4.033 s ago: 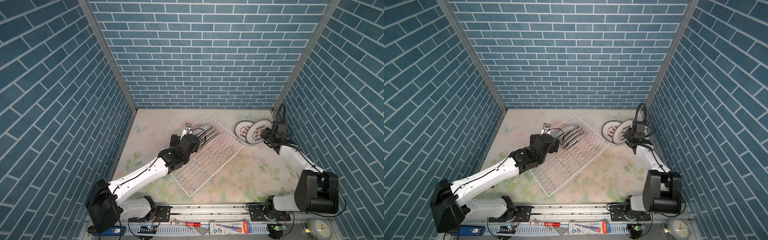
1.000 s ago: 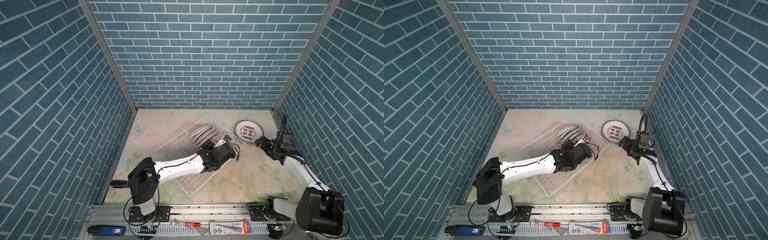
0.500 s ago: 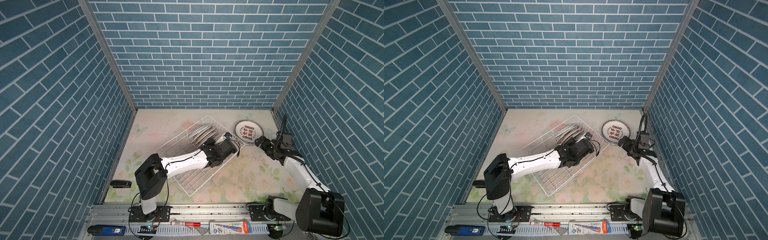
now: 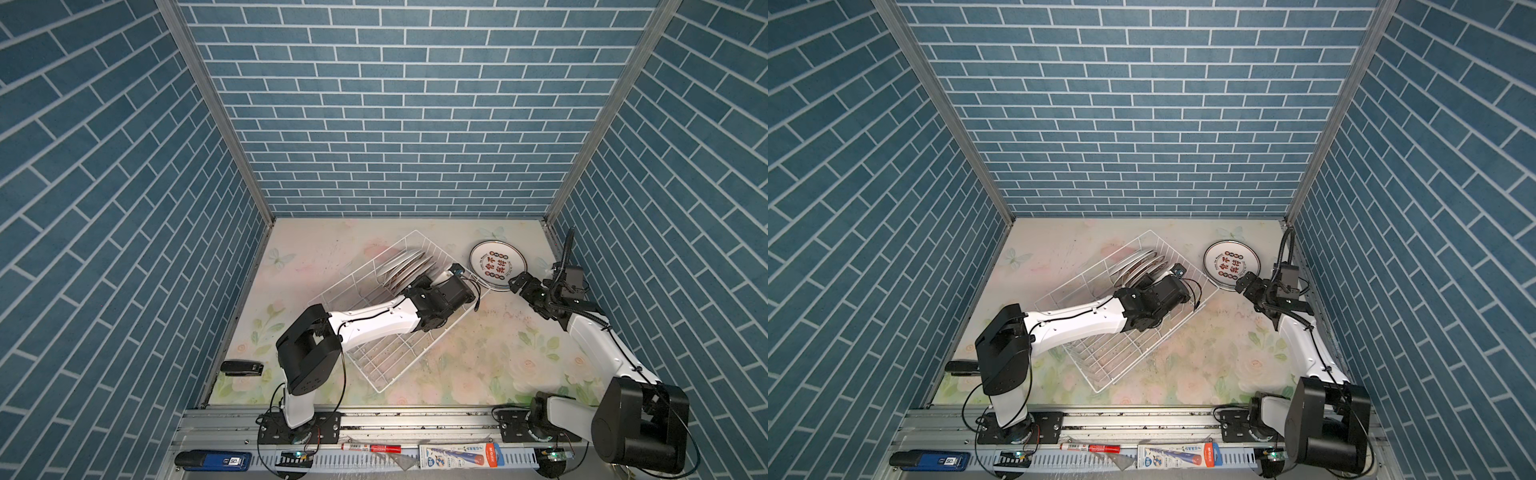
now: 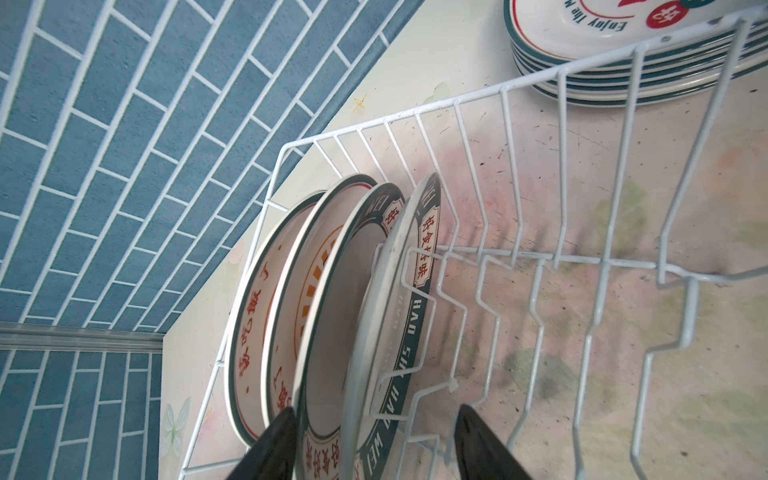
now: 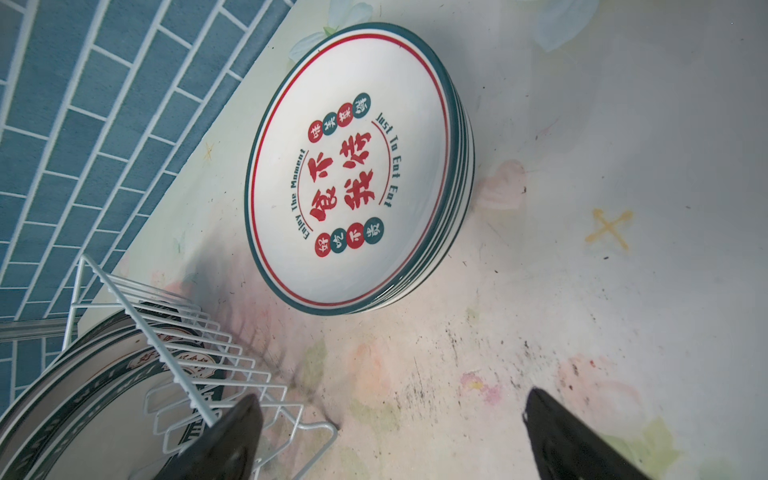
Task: Unload the plates from the dish rack
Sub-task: 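Lower the left gripper onto the next rack plate while the right gripper withdraws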
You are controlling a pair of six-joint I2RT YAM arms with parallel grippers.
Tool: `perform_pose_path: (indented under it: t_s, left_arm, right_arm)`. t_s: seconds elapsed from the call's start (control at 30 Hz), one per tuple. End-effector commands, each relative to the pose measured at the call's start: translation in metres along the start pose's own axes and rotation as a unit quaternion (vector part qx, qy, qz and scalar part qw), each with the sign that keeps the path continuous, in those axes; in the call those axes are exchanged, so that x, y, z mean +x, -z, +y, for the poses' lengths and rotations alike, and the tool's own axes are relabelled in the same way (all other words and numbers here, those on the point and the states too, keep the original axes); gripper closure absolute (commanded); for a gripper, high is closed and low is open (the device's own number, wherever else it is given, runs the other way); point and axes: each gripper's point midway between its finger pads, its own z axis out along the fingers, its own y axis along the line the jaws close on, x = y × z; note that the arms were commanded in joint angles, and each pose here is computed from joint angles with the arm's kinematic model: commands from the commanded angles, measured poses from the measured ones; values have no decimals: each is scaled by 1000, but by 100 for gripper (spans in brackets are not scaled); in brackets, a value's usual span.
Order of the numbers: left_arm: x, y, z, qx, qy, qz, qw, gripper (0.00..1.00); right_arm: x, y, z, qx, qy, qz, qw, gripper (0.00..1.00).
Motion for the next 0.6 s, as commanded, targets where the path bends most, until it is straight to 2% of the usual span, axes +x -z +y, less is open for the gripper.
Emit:
perform_pose_path:
  t_s: [0.0, 0.37, 0.57]
  left_arm:
    - [0, -10, 3, -2, 1, 10, 1000, 39]
    - [5, -23, -3, 3, -5, 22, 1000, 48]
    - [5, -23, 1, -5, 1, 20, 1000, 47]
  right_arm:
    - [6, -1, -3, -5, 16, 5, 1000, 1]
    - [6, -1, -2, -7, 17, 5, 1000, 1]
    - [6, -2, 1, -12, 20, 8, 1000, 1]
